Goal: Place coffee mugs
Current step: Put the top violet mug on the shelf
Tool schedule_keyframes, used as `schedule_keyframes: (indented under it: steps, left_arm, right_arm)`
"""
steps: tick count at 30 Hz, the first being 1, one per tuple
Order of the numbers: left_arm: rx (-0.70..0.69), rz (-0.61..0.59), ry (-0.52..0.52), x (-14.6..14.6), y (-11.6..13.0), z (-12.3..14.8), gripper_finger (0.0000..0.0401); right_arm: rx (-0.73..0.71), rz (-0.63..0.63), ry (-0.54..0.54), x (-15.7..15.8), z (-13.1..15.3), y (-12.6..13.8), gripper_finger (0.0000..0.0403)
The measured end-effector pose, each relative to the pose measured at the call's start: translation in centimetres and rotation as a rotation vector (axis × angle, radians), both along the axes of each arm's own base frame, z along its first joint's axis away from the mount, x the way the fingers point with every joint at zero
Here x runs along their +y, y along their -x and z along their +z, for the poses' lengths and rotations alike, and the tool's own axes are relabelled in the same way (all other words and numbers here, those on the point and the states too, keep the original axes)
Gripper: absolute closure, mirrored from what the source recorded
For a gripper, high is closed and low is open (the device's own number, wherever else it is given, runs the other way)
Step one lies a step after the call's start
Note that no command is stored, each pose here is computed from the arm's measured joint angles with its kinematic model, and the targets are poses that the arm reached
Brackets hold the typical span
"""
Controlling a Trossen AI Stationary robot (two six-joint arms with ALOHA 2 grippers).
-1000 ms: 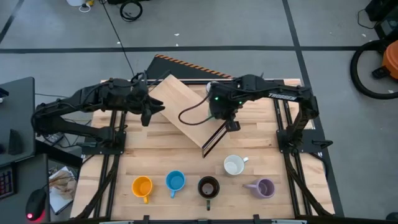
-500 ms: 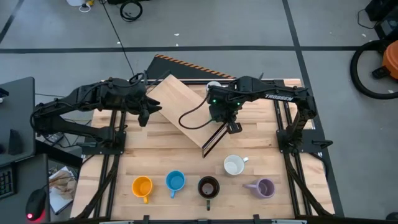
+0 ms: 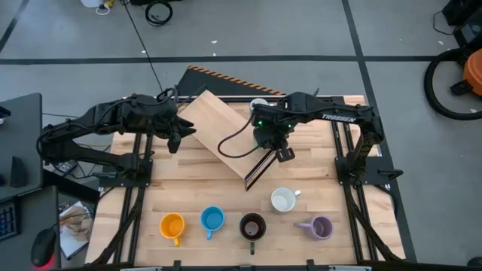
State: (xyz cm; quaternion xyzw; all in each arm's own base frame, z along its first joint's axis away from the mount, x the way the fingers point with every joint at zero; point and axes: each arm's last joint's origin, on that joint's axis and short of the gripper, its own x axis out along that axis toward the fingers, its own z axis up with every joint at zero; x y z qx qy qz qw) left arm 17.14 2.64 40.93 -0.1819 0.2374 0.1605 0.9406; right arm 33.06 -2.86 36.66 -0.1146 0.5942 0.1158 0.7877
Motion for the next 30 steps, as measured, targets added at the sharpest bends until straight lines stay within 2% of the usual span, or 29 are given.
schedule_keyframes:
  steps: [14, 18, 30]
  left_arm:
    - [-0.013, -0.001, -0.004, 0.0, -0.1, 0.1, 0.0271]
    - [-0.012, 0.013, -0.012, 0.1, -0.1, 0.1, 0.0271]
    - [-0.010, 0.031, -0.021, 0.1, -0.1, 0.1, 0.0271]
  right_arm:
    - [-0.153, -0.092, -0.012, -0.4, 4.7, 0.9, 0.0291]
    - [-0.204, -0.182, -0.018, -2.2, 5.6, 1.2, 0.0291]
    - [-0.225, -0.432, -0.021, -7.8, 6.4, 3.5, 0.0291]
